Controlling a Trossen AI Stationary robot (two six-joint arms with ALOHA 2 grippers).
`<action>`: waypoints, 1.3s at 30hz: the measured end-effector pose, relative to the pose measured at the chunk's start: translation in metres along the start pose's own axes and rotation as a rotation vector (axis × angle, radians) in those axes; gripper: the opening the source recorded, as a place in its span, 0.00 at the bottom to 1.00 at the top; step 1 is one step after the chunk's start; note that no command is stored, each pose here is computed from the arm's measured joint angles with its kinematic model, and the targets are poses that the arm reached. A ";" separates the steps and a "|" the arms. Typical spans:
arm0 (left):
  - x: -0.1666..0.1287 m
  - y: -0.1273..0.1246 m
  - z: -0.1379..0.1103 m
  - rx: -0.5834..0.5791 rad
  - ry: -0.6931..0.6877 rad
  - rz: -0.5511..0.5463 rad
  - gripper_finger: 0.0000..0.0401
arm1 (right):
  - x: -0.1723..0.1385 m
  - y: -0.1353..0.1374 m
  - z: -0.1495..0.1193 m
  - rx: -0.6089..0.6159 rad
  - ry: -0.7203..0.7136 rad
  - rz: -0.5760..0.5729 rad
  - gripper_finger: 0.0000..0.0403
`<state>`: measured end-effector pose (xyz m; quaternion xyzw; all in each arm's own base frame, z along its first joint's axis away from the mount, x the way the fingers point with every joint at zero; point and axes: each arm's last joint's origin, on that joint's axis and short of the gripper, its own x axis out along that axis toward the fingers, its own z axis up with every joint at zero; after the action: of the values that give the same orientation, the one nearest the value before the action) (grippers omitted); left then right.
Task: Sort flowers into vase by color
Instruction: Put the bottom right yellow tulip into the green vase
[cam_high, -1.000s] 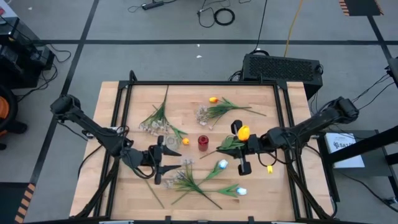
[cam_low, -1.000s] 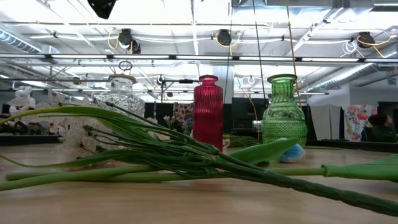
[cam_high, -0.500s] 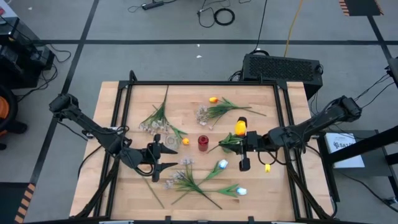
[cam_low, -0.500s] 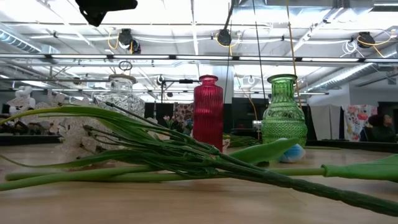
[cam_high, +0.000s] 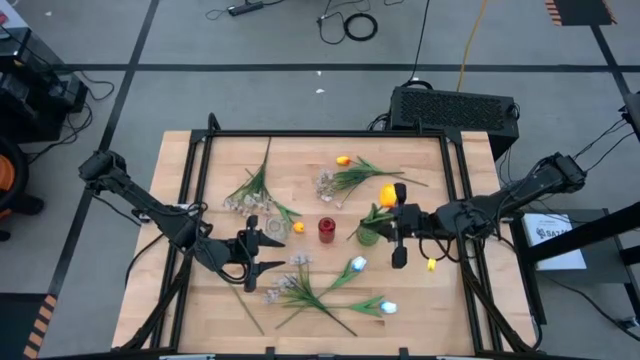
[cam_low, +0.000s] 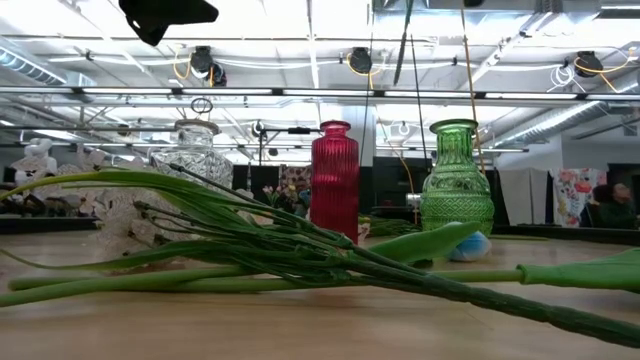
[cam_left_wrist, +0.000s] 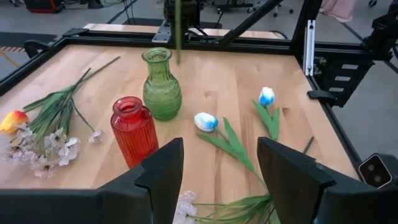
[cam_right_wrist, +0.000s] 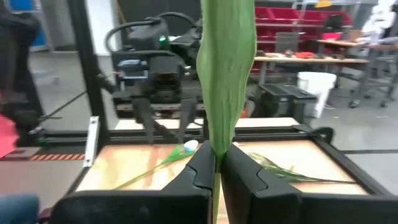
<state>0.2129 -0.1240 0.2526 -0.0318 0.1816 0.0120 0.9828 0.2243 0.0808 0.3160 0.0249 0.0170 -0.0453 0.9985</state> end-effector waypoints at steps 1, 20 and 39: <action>0.000 0.000 0.000 0.007 0.001 0.001 0.53 | 0.000 -0.001 0.000 0.000 -0.002 -0.020 0.02; 0.007 0.014 0.002 0.094 0.016 0.066 0.53 | -0.006 -0.011 0.012 -0.020 -0.063 -0.089 0.02; 0.014 0.026 0.019 0.152 -0.099 0.112 0.53 | -0.065 -0.040 0.045 -0.090 -0.157 -0.094 0.02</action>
<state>0.2315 -0.0962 0.2633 0.0537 0.1345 0.0545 0.9880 0.1572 0.0448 0.3611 -0.0246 -0.0583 -0.0933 0.9936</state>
